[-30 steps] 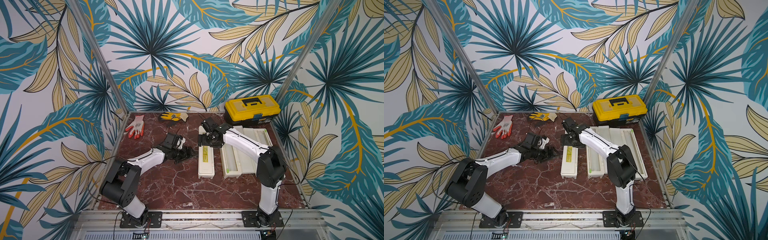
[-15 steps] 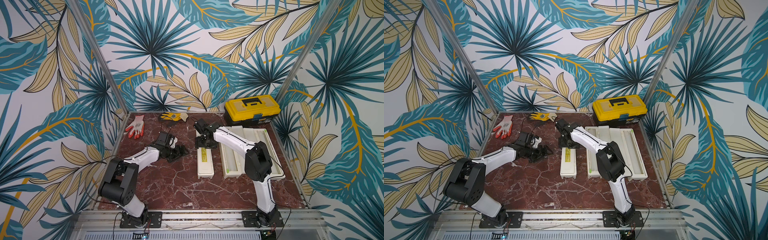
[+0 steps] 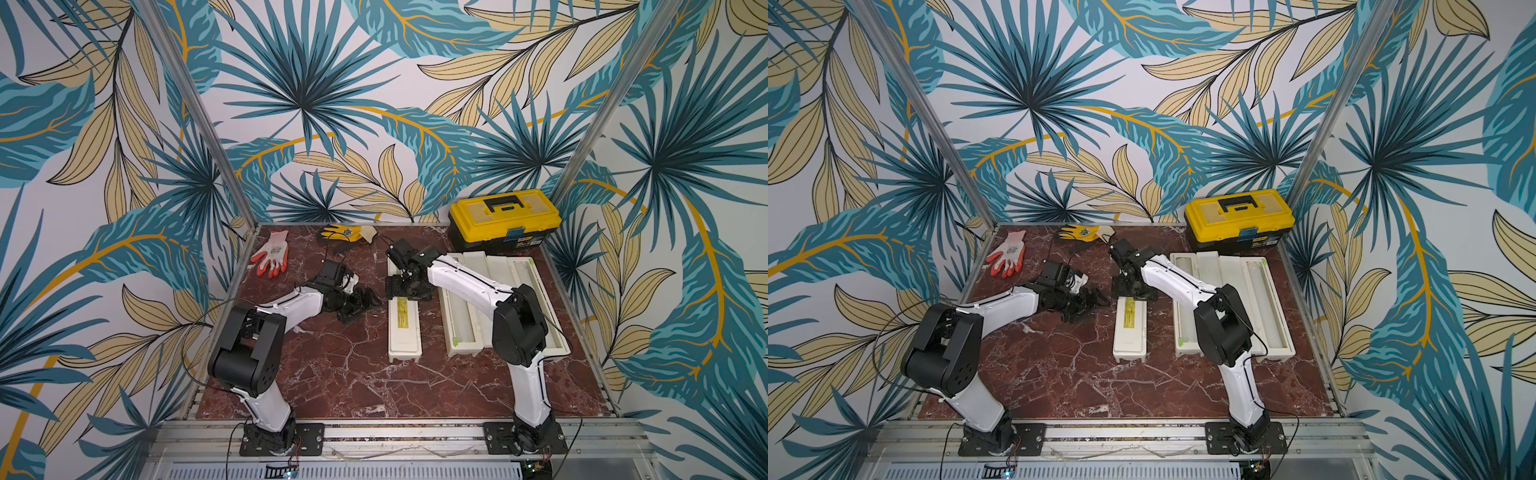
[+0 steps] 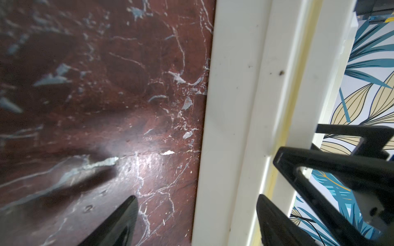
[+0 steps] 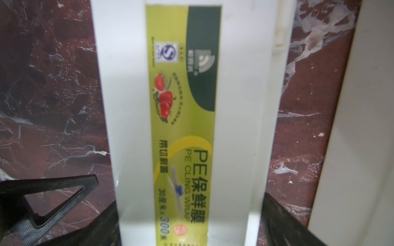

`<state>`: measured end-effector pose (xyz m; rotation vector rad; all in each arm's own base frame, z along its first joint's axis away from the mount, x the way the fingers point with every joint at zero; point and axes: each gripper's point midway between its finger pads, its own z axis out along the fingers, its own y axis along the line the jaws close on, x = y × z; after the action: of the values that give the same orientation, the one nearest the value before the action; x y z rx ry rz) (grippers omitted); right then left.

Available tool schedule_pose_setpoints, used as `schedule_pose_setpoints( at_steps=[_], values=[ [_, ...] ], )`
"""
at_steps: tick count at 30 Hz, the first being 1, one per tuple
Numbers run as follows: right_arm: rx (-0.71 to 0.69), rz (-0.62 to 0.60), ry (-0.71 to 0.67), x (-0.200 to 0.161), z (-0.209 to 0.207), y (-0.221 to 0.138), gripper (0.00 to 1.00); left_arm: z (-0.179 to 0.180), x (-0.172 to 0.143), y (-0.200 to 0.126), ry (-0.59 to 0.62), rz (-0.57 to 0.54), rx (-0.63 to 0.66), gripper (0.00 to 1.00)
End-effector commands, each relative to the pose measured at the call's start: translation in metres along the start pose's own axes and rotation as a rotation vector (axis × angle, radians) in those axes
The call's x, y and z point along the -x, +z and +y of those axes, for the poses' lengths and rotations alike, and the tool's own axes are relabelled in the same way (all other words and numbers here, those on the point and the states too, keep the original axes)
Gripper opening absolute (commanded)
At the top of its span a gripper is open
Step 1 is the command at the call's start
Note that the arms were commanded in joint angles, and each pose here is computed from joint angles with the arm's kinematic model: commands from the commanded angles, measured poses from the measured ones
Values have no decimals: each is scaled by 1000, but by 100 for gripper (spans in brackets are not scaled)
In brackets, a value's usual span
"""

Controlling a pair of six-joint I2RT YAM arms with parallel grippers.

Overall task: Put plastic wrap rolls into dispensers
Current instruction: Open the lid of the plastic wrap cutting box.

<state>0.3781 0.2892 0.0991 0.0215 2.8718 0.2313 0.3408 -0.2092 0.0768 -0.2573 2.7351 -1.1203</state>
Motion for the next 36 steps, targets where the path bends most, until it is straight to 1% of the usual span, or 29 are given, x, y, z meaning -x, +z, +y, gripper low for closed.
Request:
schedule_pose_setpoints(
  at_steps=[1, 3, 6, 9, 13, 21, 25, 29, 33, 36],
  values=[
    [96, 0, -3, -7, 16, -17, 94, -14, 8, -2, 27, -9, -27, 88],
    [87, 0, -2, -8, 14, -15, 92, -14, 6, -1, 26, -5, -26, 88],
    [76, 4, -8, -9, 10, -12, 87, -14, 4, 0, 24, 2, -27, 88],
    [114, 7, -7, -9, 15, -12, 85, -18, 2, 4, 25, 16, -32, 88],
    [186, -24, -5, -6, 21, -19, 84, -32, 0, 8, 54, 29, -49, 88],
    [233, -13, -5, -8, 23, -21, 84, -49, -9, 19, 87, 60, -64, 88],
    [283, -20, 2, -7, 28, -25, 87, -57, -14, 22, 95, 73, -71, 88],
    [309, -50, -14, -4, 28, -40, 98, -78, -13, 11, 120, 48, -104, 88],
    [320, -146, -27, 8, 17, -73, 99, -102, -12, 0, 159, 28, -136, 88],
    [305, -204, -17, 16, -1, -97, 99, -117, -13, 2, 185, 35, -143, 88]
  ],
)
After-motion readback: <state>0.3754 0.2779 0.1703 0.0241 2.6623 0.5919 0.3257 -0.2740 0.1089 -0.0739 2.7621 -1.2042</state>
